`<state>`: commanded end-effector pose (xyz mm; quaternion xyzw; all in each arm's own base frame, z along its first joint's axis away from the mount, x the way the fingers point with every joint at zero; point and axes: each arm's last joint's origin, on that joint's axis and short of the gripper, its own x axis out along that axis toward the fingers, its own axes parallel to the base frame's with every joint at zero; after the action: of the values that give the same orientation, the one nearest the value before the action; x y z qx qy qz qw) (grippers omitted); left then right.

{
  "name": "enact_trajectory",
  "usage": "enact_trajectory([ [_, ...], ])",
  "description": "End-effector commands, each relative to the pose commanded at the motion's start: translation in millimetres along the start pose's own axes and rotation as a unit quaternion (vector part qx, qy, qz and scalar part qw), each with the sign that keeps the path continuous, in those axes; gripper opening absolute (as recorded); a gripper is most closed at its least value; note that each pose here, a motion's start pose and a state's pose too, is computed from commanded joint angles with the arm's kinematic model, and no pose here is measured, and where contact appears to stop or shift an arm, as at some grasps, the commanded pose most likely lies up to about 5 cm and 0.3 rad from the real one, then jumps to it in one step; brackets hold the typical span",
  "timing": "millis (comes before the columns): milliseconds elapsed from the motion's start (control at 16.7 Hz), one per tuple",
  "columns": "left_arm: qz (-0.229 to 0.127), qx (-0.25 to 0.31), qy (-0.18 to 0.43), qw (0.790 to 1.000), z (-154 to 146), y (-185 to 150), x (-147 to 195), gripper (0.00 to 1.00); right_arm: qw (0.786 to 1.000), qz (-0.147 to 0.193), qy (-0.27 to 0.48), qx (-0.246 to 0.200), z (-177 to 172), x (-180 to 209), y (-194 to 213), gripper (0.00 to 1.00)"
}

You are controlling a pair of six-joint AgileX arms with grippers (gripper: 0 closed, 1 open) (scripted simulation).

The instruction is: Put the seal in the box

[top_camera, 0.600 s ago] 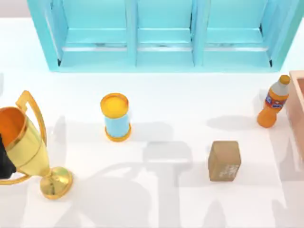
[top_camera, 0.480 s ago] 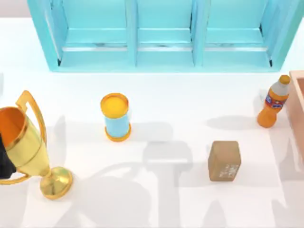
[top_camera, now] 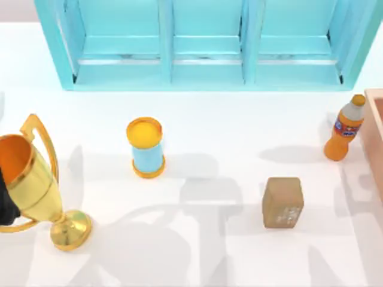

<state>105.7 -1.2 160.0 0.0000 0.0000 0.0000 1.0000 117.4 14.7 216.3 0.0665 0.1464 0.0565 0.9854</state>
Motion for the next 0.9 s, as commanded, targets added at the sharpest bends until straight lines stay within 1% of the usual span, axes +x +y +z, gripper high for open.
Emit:
enact_trajectory([
  [180, 0.0, 0.0, 0.0, 1.0, 0.0, 0.0, 0.0, 1.0, 0.992, 0.014, 0.122, 0.032, 38.1, 17.2, 18.3, 1.0],
  [360, 0.0, 0.0, 0.0, 1.0, 0.0, 0.0, 0.0, 1.0, 0.966, 0.013, 0.254, 0.05, 66.2, 56.0, 44.6, 1.0],
  [540, 0.0, 0.0, 0.0, 1.0, 0.0, 0.0, 0.0, 1.0, 0.934, 0.005, 0.353, 0.055, 85.4, 91.1, 77.1, 1.0],
  [660, 0.0, 0.0, 0.0, 1.0, 0.0, 0.0, 0.0, 1.0, 0.906, -0.009, 0.421, 0.048, 84.8, 119.3, 101.0, 1.0],
  [780, 0.0, 0.0, 0.0, 1.0, 0.0, 0.0, 0.0, 1.0, 0.873, -0.031, 0.486, 0.035, 73.6, 145.5, 123.2, 1.0],
  [900, 0.0, 0.0, 0.0, 1.0, 0.0, 0.0, 0.0, 1.0, 0.842, -0.054, 0.537, 0.02, 60.1, 163.5, 141.1, 1.0],
])
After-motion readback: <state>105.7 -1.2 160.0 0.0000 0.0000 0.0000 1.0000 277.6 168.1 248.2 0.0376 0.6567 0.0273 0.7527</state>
